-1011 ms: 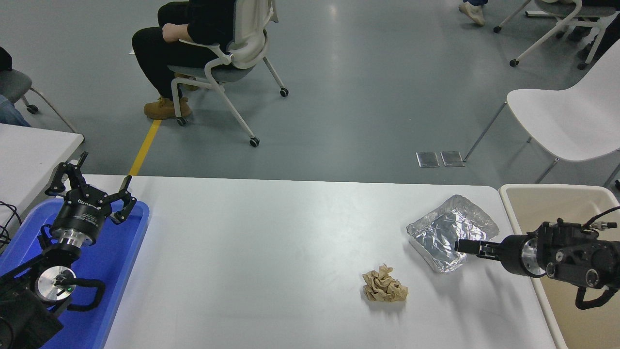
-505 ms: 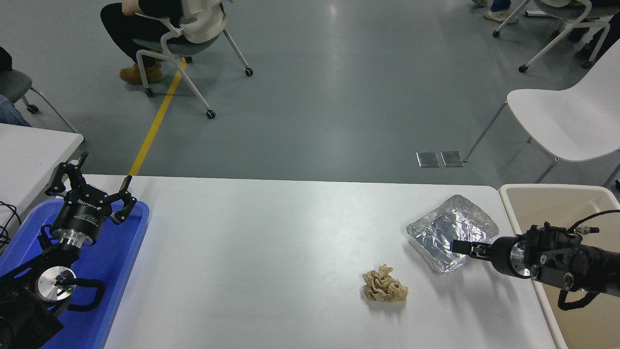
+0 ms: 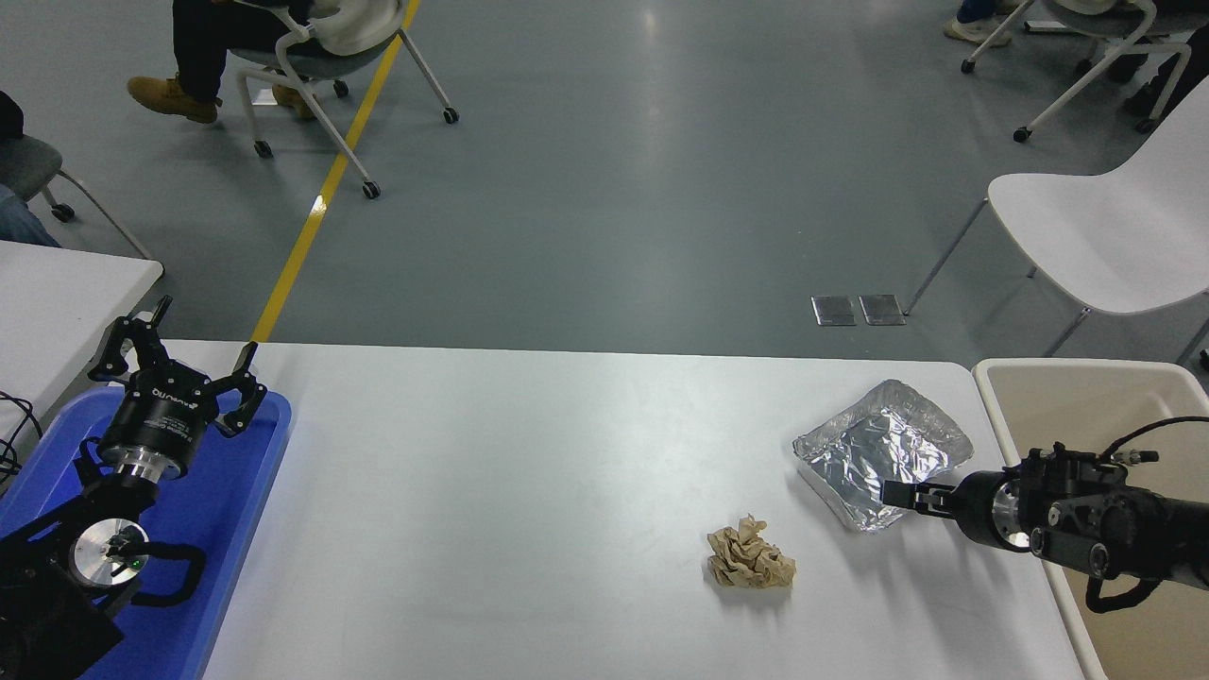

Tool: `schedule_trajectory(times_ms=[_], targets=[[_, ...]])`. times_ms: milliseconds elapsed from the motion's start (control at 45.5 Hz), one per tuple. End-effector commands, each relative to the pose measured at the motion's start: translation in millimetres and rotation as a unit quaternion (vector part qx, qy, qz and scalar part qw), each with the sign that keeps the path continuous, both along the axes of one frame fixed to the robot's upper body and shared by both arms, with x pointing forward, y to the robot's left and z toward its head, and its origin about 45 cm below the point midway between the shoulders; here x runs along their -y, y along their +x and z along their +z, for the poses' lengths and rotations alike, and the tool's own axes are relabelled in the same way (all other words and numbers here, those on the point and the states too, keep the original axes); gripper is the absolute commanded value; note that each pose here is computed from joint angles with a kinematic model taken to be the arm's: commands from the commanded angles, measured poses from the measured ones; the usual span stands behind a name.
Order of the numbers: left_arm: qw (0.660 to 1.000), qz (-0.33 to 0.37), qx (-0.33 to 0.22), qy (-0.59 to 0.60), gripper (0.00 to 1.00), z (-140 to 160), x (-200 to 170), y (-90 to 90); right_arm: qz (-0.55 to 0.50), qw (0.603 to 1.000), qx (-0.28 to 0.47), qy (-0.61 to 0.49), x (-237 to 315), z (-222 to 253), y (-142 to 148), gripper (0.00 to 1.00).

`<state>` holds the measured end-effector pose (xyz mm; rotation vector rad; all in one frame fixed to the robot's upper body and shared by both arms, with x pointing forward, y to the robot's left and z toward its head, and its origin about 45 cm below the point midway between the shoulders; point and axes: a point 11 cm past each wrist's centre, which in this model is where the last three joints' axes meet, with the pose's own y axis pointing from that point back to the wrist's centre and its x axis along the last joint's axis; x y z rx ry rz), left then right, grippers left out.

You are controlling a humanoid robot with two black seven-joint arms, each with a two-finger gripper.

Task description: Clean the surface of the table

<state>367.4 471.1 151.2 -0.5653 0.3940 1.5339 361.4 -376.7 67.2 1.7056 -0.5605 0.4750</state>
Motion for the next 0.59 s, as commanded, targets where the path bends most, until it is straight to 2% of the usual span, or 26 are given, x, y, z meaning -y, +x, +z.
schedule_trajectory(times_ms=[0,44,264,571], targets=[[1.000,0.000,0.000,0.000,1.00,0.3,-0.5,0.0,0.005,1.000,-0.004,-0.005,0.1,-2.6,-2.3,0.31],[1.000,0.000,0.000,0.000,1.00,-0.1,0.2,0.0,0.005,1.000,-0.004,-0.005,0.1,-2.6,-2.3,0.28],[1.000,0.000,-0.001,0.000,1.00,-0.3,0.3,0.1,0.005,1.000,-0.006,-0.004,0.2,-2.8,-2.7,0.00],[1.000,0.000,-0.001,0.000,1.00,-0.3,0.3,0.1,0.009,1.000,-0.005,-0.010,2.5,-0.4,-1.3,0.00]])
